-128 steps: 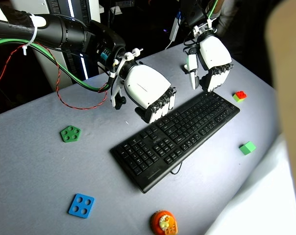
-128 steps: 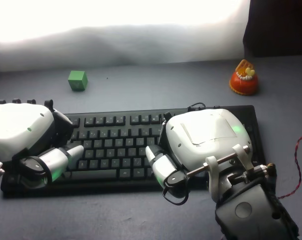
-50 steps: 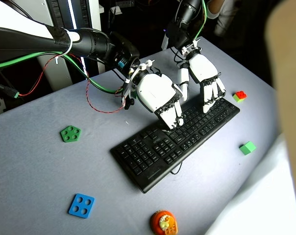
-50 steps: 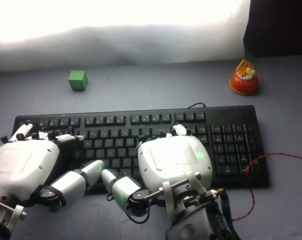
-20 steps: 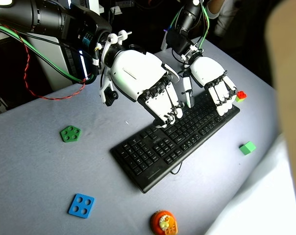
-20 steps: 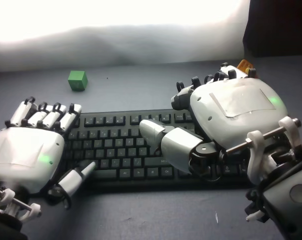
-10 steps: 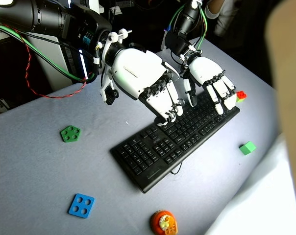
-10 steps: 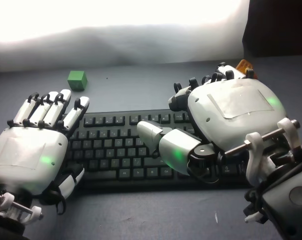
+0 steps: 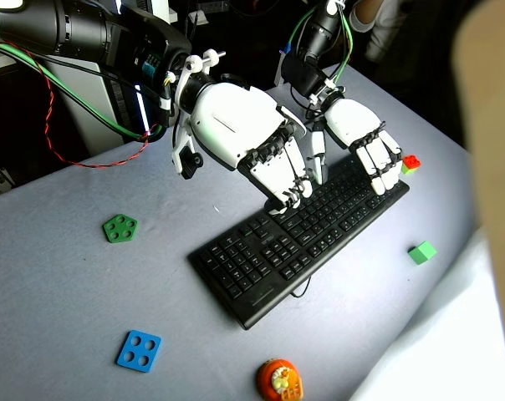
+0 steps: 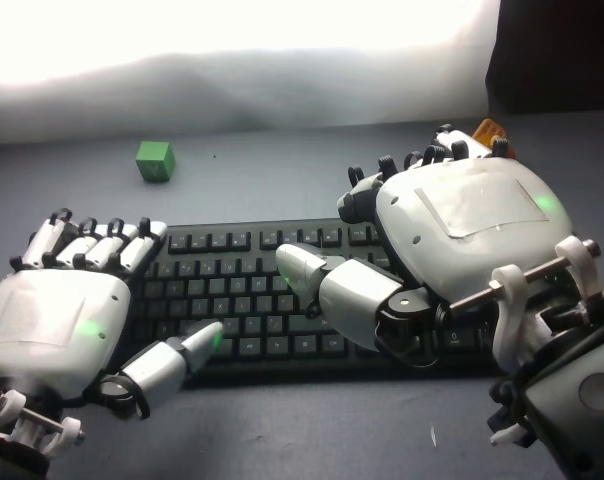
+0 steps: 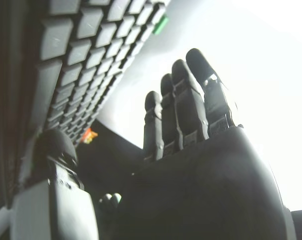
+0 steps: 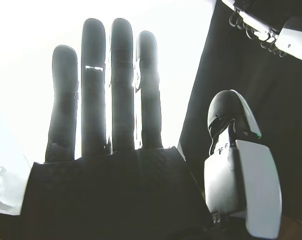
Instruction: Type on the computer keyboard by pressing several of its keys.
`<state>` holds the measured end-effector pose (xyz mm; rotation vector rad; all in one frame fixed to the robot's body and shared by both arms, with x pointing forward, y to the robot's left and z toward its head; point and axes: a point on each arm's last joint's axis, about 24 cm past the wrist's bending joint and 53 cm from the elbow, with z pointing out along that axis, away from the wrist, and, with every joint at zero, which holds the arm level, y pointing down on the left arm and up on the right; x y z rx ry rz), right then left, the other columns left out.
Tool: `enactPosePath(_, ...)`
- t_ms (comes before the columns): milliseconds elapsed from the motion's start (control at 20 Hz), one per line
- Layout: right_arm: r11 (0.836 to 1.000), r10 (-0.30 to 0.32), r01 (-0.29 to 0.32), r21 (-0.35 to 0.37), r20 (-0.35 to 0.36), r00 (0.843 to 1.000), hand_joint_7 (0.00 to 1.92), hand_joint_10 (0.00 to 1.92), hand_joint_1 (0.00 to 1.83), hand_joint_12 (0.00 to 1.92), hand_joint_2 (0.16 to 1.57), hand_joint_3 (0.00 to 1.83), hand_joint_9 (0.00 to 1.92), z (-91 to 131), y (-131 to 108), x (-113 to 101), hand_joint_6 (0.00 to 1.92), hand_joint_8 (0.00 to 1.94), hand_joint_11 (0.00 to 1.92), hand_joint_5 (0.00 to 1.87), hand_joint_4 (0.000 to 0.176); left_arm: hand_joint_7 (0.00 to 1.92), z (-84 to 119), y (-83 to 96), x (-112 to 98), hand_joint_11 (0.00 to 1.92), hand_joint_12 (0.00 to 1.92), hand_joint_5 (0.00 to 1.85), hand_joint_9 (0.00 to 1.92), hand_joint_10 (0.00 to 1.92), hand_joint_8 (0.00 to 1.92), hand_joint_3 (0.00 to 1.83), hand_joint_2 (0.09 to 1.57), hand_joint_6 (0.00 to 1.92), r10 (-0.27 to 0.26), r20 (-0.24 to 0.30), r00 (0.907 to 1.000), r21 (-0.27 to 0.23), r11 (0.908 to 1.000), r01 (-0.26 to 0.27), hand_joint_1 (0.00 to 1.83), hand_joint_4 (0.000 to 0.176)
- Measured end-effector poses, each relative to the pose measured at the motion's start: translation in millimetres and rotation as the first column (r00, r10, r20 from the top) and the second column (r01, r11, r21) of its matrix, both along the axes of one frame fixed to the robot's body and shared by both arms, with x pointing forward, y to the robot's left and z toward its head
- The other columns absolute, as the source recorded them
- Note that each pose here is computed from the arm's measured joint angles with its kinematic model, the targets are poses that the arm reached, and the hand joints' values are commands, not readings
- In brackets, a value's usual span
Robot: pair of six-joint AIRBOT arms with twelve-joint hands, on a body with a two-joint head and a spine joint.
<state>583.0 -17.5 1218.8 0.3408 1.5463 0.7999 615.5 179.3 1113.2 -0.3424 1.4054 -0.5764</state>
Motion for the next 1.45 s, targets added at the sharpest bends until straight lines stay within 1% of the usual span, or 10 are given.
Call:
enactPosePath(350, 1.0, 0.023, -0.022, -0.016, 0.033, 0.999, 0.88, 0.8, 0.06, 1.6, 1.18, 0.0, 0.61, 6.0, -0.1, -1.9, 0.0, 0.0, 0.24, 0.78, 0.0, 0.47, 25.5, -2.6, 4.6, 0.0, 1.22, 0.42, 0.47, 0.07, 0.02, 0.01, 1.15, 0.04, -0.062, -0.057, 0.9965, -0.073, 0.9957, 0.057, 0.0, 0.019)
enactPosePath(600, 0.998, 0.053, -0.052, -0.034, 0.021, 0.998, 0.93, 0.82, 0.03, 1.61, 1.19, 0.0, 0.64, 1.1, 1.9, -4.6, 0.03, 0.02, 0.24, 0.85, 0.0, 0.61, 59.7, -24.1, 3.5, 0.0, 1.29, 0.57, 0.53, 0.13, 0.03, 0.01, 1.24, 0.07, -0.221, -0.132, 0.9663, -0.047, 0.9751, 0.217, 0.02, 0.0)
enactPosePath(700, 0.997, 0.064, -0.063, -0.037, 0.025, 0.998, 1.05, 1.04, 0.07, 1.67, 1.18, 0.0, 0.65, 2.0, 3.9, -5.9, 0.09, 0.08, 0.3, 0.97, 0.0, 0.78, 73.5, -31.0, 1.1, 0.0, 1.53, 0.69, 0.43, 0.77, 0.12, 0.0, 1.26, 0.13, -0.261, -0.15, 0.9536, -0.021, 0.9652, 0.261, 0.06, 0.0)
enactPosePath(750, 0.997, 0.065, -0.064, -0.038, 0.026, 0.998, 0.99, 1.24, 0.07, 1.71, 1.18, 0.0, 0.65, 2.6, 3.3, -6.4, 0.25, 0.42, 0.37, 0.98, 0.0, 0.71, 75.8, -34.0, -1.2, 0.06, 1.74, 0.71, 0.44, 1.21, 0.67, 0.0, 1.27, 0.3, -0.275, -0.158, 0.9483, -0.016, 0.9609, 0.276, 0.09, 0.0)
enactPosePath(800, 0.997, 0.068, -0.066, -0.049, 0.029, 0.997, 0.94, 1.36, 0.05, 1.77, 1.19, 0.0, 0.74, 3.0, 2.8, -6.4, 0.79, 0.9, 0.5, 0.9, 0.0, 0.62, 74.0, -37.4, -4.5, 0.17, 1.89, 0.65, 0.47, 1.54, 1.2, 0.0, 1.28, 0.7, -0.29, -0.183, 0.9395, -0.02, 0.9565, 0.291, 0.11, 0.0)
enactPosePath(850, 0.996, 0.069, -0.067, -0.061, 0.03, 0.997, 0.91, 1.45, 0.01, 1.85, 1.19, 0.0, 0.79, 2.9, 0.7, -5.8, 1.14, 1.16, 0.55, 0.81, 0.0, 0.53, 72.7, -42.8, -8.1, 0.26, 1.91, 0.56, 0.45, 1.74, 1.53, 0.0, 1.28, 1.16, -0.309, -0.201, 0.9298, -0.023, 0.9503, 0.31, 0.16, 0.0)
enactPosePath(900, 0.996, 0.069, -0.066, -0.067, 0.029, 0.997, 1.04, 1.87, 0.0, 1.92, 1.27, 0.01, 1.02, 3.6, -1.9, -6.6, 1.28, 1.62, 0.93, 0.79, 0.0, 0.76, 72.3, -48.1, -10.4, 0.57, 1.92, 0.7, 0.7, 1.91, 1.74, 0.01, 1.34, 1.6, -0.324, -0.211, 0.9222, -0.031, 0.9451, 0.325, 0.24, 0.0)
enactPosePath(950, 0.995, 0.071, -0.069, -0.068, 0.03, 0.997, 1.04, 1.87, 0.0, 1.92, 1.27, 0.01, 1.02, 4.6, -2.8, -7.8, 1.28, 1.62, 0.93, 0.79, 0.0, 0.76, 74.4, -50.9, -11.0, 0.57, 1.92, 0.7, 0.7, 1.91, 1.74, 0.01, 1.34, 1.6, -0.333, -0.207, 0.9201, -0.032, 0.9422, 0.333, 0.24, 0.0)
enactPosePath(1050, 0.994, 0.08, -0.077, -0.076, 0.032, 0.996, 1.2, 1.92, 0.0, 1.92, 1.32, 0.01, 1.23, 6.3, -4.0, -10.8, 1.85, 1.84, 1.23, 0.94, 0.0, 1.0, 77.6, -56.0, -12.3, 0.78, 1.92, 0.85, 0.9, 1.92, 1.67, 0.02, 1.4, 1.65, -0.345, -0.203, 0.9166, -0.044, 0.9383, 0.343, 0.21, 0.0)
enactPosePath(1450, 0.989, 0.083, -0.078, -0.122, 0.04, 0.996, 1.2, 1.92, 0.09, 1.92, 1.48, 0.02, 1.25, 4.5, -8.0, -9.6, 1.92, 1.89, 1.28, 0.98, 0.0, 1.05, 81.3, -57.4, -9.0, 0.96, 1.92, 0.89, 1.02, 1.92, 1.78, 0.0, 1.45, 1.76, -0.348, -0.193, 0.9175, -0.072, 0.9376, 0.34, 0.48, 0.0)
